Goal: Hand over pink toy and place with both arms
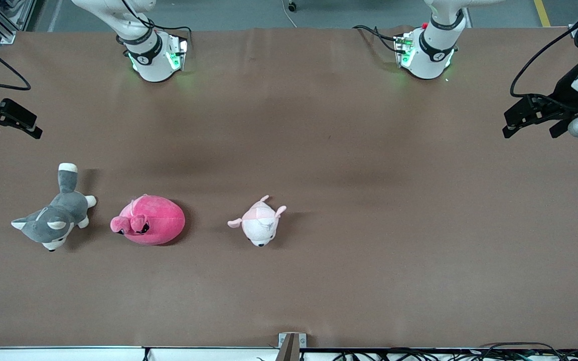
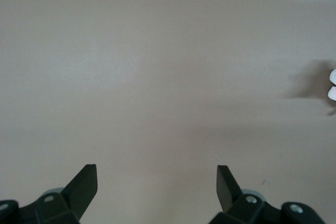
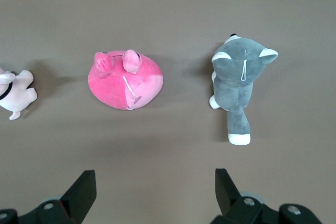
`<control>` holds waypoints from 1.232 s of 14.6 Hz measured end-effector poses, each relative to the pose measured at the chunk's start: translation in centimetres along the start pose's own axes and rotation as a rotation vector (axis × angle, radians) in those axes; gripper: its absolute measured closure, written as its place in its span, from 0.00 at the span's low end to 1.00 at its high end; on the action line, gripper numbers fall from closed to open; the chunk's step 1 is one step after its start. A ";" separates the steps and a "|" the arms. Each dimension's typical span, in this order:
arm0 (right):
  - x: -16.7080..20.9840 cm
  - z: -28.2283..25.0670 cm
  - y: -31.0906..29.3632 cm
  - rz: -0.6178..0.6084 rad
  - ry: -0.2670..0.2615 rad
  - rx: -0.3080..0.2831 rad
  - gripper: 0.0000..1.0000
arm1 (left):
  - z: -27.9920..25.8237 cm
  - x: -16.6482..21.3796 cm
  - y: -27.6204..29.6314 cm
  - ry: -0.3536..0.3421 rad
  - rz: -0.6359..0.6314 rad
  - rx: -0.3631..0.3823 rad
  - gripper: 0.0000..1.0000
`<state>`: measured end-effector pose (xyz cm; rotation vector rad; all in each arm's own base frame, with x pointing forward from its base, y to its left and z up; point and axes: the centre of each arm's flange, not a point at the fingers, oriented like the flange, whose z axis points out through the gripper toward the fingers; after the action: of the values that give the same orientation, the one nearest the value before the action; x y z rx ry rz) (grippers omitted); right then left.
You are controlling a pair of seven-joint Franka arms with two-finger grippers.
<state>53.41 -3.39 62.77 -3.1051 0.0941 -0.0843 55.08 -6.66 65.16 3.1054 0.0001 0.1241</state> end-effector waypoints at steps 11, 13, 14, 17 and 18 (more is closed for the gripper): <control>0.0 0.1 0.4 -0.005 -0.002 -0.032 0.00 | 0.0 0.0 0.0 0.000 0.000 0.000 0.00; 0.0 0.1 0.4 -0.007 -0.003 -0.036 0.00 | 0.0 0.0 0.0 0.000 0.000 0.000 0.00; 0.0 0.1 0.4 -0.008 -0.002 -0.037 0.00 | 0.0 0.0 0.0 0.000 0.000 0.000 0.00; -0.3 -0.3 0.4 -0.010 0.001 -0.039 0.00 | 0.0 0.0 0.0 0.000 0.000 0.000 0.00; -0.4 -0.3 0.4 -0.010 0.001 -0.039 0.00 | 0.0 0.0 0.0 0.000 0.000 0.000 0.00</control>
<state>52.94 -3.78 63.00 -3.1446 0.0810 -0.0856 55.08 -6.67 65.16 3.1054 -0.0001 0.1240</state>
